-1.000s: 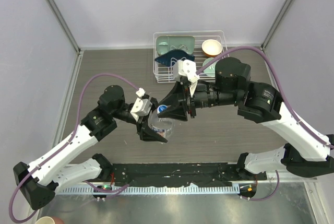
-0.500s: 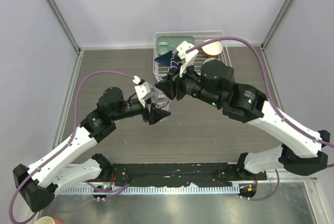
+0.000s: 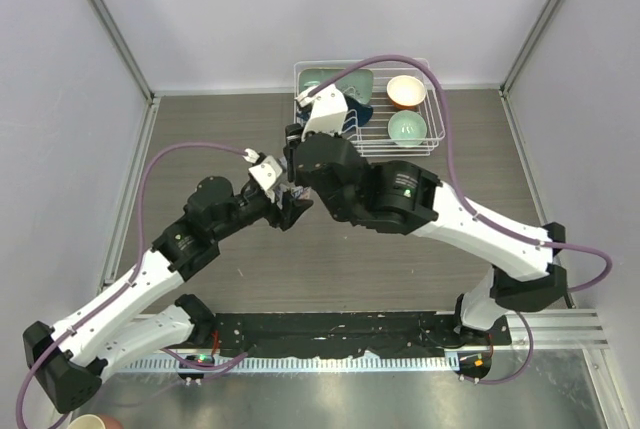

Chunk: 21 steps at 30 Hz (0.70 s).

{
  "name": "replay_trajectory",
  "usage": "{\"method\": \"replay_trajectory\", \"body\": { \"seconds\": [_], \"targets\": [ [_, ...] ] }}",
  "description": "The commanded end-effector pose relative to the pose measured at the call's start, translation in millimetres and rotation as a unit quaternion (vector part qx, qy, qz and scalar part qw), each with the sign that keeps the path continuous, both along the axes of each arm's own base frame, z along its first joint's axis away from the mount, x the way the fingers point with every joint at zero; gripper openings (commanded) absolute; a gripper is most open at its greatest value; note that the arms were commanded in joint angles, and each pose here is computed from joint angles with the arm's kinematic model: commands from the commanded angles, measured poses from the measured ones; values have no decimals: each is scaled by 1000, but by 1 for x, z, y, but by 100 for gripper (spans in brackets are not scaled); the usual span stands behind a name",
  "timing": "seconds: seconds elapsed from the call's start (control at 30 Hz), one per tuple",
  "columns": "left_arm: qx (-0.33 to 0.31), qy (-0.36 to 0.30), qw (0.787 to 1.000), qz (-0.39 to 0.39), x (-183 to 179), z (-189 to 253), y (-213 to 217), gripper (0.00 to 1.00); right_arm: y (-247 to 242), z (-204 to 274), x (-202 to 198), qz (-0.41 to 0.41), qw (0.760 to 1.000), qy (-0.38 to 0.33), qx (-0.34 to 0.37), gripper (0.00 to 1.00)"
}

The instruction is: Screw on the bottle caps

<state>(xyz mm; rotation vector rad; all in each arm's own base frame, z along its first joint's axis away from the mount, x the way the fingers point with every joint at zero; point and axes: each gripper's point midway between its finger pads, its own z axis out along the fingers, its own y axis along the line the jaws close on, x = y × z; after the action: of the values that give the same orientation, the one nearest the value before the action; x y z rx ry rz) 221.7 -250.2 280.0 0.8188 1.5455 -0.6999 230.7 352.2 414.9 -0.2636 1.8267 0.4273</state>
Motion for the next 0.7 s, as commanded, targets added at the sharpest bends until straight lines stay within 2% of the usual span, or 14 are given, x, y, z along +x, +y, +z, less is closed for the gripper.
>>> {"method": "replay_trajectory", "body": {
  "seconds": [0.0, 0.07, 0.1, 0.13, 0.17, 0.2, 0.3, 0.37, 0.43, 0.5, 0.53, 0.67],
  "targets": [
    [-93, -141, 985, 29, 3, 90, 12, 0, -30, -35, 12, -124, 987, 0, -102, 1],
    [-88, -141, 986, 29, 3, 85, 12, 0, -21, -31, 12, -119, 989, 2, -82, 1],
    [-87, -140, 986, 29, 2, 83, 13, 0, -19, -27, 12, -116, 990, 1, -74, 7],
    [-83, -135, 987, 30, 2, 79, 13, 0, -18, -21, 12, -110, 992, -1, -64, 17],
    [-83, -130, 988, 31, 2, 77, 13, 0, -21, -4, 10, -106, 994, -9, -37, 22],
    [-84, -126, 988, 37, 3, 75, 15, 0, -23, 8, 9, -102, 995, -13, -18, 35],
    [-86, -98, 991, 35, 1, 64, 14, 0, -28, 52, -1, -60, 997, -27, 51, 56],
    [-92, -69, 993, 27, -3, 55, 10, 0, -29, 79, -13, -11, 994, -33, 99, 62],
    [-95, -56, 994, -20, -17, 51, 0, 0, -27, 83, -22, 29, 994, -39, 101, 69],
    [-98, -40, 993, -51, -26, 48, -7, 0, -31, 97, -35, 74, 989, -51, 120, 71],
    [-98, -35, 992, -67, -32, 48, -10, 0, -30, 88, -37, 89, 989, -57, 100, 71],
    [-98, -4, 983, -153, -59, 46, -24, 1, -27, 87, -59, 169, 978, -76, 100, 71]
  ]
}}
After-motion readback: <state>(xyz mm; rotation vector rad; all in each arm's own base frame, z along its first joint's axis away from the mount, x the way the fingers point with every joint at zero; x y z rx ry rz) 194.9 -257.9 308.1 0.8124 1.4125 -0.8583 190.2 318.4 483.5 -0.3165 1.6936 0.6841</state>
